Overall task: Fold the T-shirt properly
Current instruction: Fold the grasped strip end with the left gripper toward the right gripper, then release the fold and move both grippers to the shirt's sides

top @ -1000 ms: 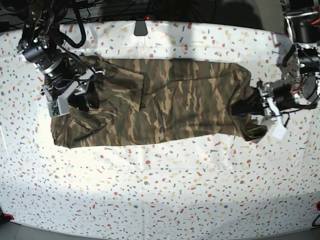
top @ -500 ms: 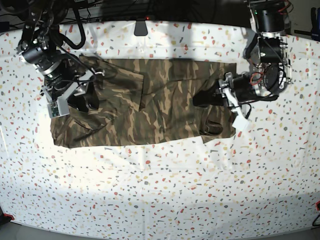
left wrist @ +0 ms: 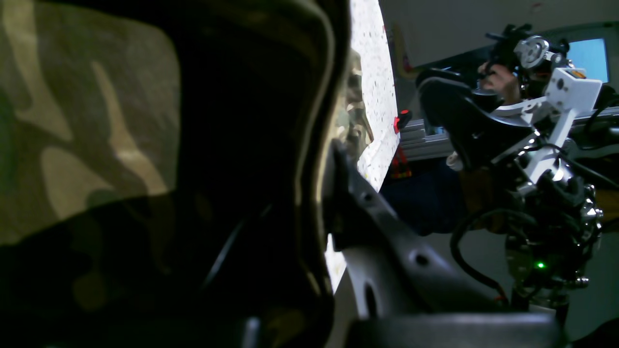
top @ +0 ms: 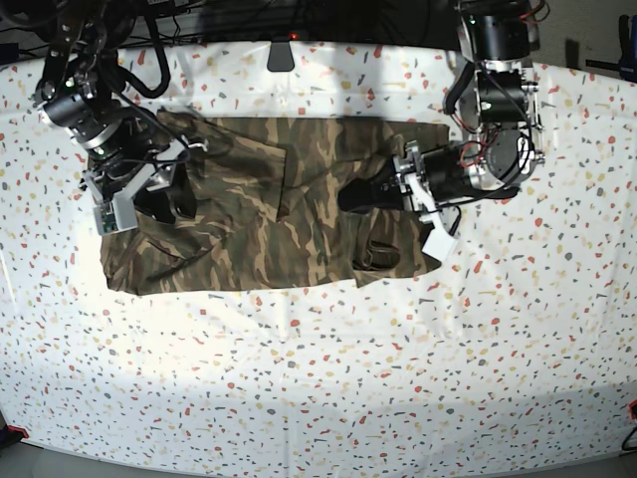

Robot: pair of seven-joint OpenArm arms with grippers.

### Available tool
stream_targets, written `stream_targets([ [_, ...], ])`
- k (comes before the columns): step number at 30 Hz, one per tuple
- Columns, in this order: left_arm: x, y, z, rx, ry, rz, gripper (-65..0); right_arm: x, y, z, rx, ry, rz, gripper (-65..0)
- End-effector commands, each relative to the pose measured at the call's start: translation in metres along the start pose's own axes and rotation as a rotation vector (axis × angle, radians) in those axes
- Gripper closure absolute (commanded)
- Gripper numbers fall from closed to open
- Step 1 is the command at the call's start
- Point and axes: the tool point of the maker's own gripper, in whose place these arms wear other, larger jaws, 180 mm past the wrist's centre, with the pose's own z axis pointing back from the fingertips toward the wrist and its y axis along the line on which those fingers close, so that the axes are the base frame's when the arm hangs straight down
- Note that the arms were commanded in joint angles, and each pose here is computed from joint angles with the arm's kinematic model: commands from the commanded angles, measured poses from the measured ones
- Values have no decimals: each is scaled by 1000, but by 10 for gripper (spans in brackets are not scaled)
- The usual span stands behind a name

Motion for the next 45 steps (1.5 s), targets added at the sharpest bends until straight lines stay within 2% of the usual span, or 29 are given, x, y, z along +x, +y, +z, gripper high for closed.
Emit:
stream_targets([
  [1,16,-12,-2,-37,-42,-35,0,15,0,2,4,-52,17,-182],
  [3,16,-12,-3,-39,-42,-34,-5,15,0,2,4,-54,17,-182],
  [6,17,-14,-3,-46,-48,-32,-218,16,0,2,4,-55,18,-182],
  [8,21,-21,-4,-82,-75,-22,-289,16,0,2,4,-55,18,-182],
  [12,28,-39,-11,-166,-126,2,-292,16,0,2,4,-54,18,-182],
  [17,30,-42,-14,-179,-133,4,-292,17,0,2,5,-60,17,-183],
  [20,39,-45,-11,-190,-126,-25,-292,27,4,3,27,-118,-7,-183],
  [22,55,-57,-4,-251,-151,-46,-292,35,4,4,32,-159,-13,-183],
  [24,78,-72,4,-318,-209,-69,-292,39,-2,4,16,-156,-6,-183],
  [26,93,-75,7,-315,-212,-111,-292,40,-15,5,-21,-129,-2,-187],
  [28,107,-78,11,-312,-215,-151,-292,40,-34,9,-71,-90,-6,-250],
  [31,123,-85,14,-313,-222,-198,-292,48,-60,27,-110,-111,-35,-369],
  [32,127,-87,14,-316,-224,-208,-292,49,-71,34,-144,-106,-26,-390],
  [34,133,-91,14,-322,-228,-224,-292,46,-96,50,-220,-70,-8,-391],
  [38,140,-96,14,-328,-233,-243,-292,22,-150,80,-375,64,-84,-390],
  [40,142,-97,14,-329,-234,-247,-292,11,-168,87,-378,94,-133,-390],
  [45,146,-99,14,-333,-236,-257,-292,-19,-198,79,-300,123,-321,-390],
])
